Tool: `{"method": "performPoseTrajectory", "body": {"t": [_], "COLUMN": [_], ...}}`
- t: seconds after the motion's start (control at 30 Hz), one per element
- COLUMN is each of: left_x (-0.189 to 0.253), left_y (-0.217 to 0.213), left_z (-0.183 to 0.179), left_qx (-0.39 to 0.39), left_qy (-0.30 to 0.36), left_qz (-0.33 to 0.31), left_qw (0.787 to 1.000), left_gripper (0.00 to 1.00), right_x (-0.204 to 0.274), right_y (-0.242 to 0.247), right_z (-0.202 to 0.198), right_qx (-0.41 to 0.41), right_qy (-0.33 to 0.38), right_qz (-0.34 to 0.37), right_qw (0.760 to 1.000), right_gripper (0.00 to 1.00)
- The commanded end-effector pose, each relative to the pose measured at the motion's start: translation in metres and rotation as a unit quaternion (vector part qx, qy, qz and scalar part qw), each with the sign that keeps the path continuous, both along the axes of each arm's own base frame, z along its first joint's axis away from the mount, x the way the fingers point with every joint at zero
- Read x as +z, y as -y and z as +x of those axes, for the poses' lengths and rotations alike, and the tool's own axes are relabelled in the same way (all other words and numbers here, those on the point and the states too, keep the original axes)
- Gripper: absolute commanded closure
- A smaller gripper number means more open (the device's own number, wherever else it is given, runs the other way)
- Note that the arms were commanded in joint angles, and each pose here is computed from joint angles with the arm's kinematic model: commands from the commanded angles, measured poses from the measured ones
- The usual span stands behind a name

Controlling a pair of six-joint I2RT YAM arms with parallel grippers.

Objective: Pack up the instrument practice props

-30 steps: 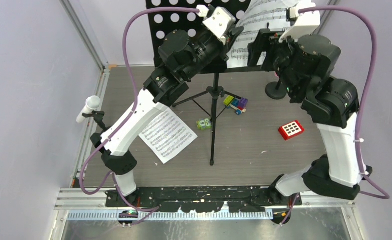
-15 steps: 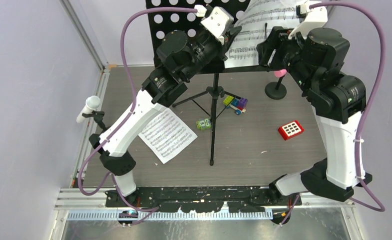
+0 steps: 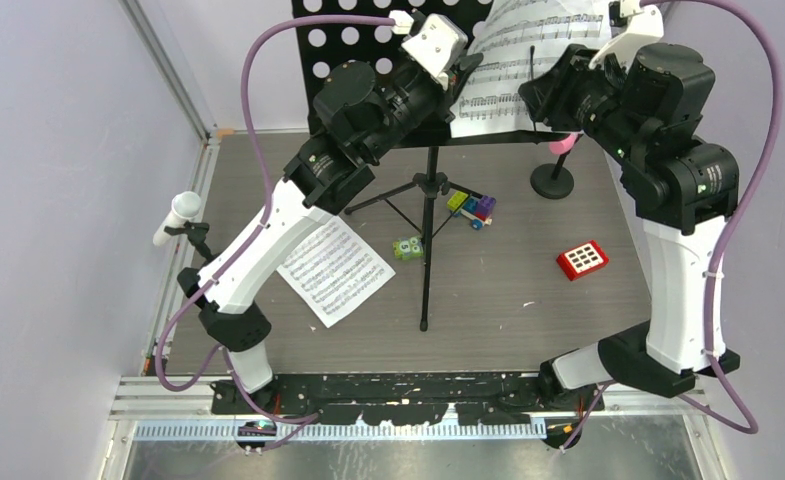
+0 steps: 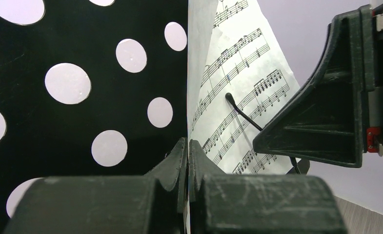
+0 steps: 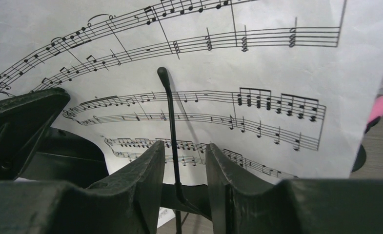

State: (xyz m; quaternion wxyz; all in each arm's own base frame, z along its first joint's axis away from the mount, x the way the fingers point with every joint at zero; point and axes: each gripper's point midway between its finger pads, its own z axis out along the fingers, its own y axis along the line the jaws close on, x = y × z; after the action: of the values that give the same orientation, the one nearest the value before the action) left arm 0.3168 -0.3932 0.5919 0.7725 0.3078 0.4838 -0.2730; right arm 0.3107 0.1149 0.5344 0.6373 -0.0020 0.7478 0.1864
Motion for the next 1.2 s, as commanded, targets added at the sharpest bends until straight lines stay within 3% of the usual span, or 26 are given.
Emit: {"method": "performPoseTrajectory", "body": {"t": [0.0, 0.3, 0.6, 1.17], "left_x": [0.03, 0.027, 0.026, 0.047], "left_y": [-0.02, -0.02, -0.022, -0.073], "left_z": [-0.011, -0.011, -0.011, -0.034], "left_qx": [0.004, 0.006, 0.01, 0.05], "left_qy": [0.024, 0.023, 0.025, 0.043], "left_qz": [-0.031, -0.028, -0.025, -0.028], "left_qw": [0.999, 0.999, 0.999, 0.997], "left_gripper": [1.0, 1.0, 1.0, 1.0], "right_x": [0.011, 0.008, 0.017, 0.025], "right_y": [-0.017, -0.02, -0.017, -0.015], "right_z": [0.001, 0.007, -0.004, -0.011], "right_qx": [0.05, 0.06, 0.066, 0.07], "right_qy": [0.012, 0.006, 0.048, 0.072], "right_qz": [0.03, 0.039, 0.033, 0.034], "right_qw": [0.998, 0.997, 0.996, 0.994], "right_gripper": [0.61, 0.79, 0.98, 0.99]}}
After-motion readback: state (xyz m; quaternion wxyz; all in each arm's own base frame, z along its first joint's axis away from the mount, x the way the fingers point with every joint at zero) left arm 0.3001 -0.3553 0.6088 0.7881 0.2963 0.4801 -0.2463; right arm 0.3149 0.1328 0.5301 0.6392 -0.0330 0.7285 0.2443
